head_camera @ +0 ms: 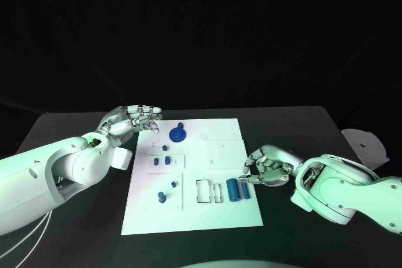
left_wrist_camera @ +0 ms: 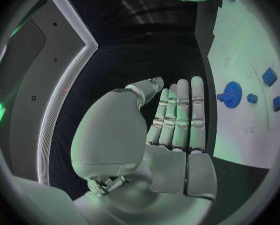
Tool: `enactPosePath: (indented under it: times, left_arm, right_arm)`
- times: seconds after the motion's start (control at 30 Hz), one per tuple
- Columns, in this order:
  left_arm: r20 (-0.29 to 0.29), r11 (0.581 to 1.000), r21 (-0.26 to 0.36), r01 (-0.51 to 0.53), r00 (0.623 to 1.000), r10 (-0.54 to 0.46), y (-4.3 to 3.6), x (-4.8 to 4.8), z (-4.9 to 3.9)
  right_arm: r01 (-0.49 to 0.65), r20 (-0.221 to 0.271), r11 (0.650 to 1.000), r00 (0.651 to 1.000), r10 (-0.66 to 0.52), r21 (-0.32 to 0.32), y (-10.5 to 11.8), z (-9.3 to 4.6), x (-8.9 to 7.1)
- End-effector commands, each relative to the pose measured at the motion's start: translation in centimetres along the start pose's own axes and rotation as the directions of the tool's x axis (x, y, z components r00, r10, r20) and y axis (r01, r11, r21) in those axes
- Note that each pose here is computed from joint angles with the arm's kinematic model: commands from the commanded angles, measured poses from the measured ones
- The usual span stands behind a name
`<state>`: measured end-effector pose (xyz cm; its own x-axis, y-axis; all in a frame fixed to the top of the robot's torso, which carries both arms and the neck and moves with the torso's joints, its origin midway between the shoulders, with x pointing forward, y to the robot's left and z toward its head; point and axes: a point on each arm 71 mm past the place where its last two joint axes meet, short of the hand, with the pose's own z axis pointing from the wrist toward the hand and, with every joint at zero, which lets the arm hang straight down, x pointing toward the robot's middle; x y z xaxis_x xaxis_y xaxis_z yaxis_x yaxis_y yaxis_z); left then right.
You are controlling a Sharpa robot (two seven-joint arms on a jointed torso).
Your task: Assemble the parts on the task board
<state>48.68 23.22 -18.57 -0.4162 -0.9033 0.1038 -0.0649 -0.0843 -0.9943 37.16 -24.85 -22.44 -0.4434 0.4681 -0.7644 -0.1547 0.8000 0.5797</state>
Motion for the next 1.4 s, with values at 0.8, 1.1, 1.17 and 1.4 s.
enactPosePath:
  times: [0.8, 1.1, 1.17, 1.4]
  left_arm:
    - [-0.014, 1.000, 0.002, 0.008, 1.000, -0.008, 0.05, 0.04, -0.23]
    - [-0.013, 1.000, 0.002, 0.008, 1.000, -0.008, 0.03, -0.05, -0.30]
    - [-0.013, 1.000, 0.002, 0.008, 1.000, -0.008, 0.02, -0.07, -0.32]
    - [-0.011, 1.000, 0.002, 0.007, 1.000, -0.007, 0.00, -0.15, -0.40]
  right_arm:
    - [0.130, -0.043, 0.991, 0.991, -0.129, 0.019, 1.0, 0.4, 3.2]
    - [0.138, -0.063, 0.990, 0.989, -0.137, 0.008, 1.2, 1.0, 4.2]
    - [0.138, -0.068, 0.990, 0.988, -0.137, 0.007, 1.2, 1.1, 4.5]
    - [0.164, -0.080, 0.986, 0.984, -0.162, 0.014, 0.9, 1.5, 5.0]
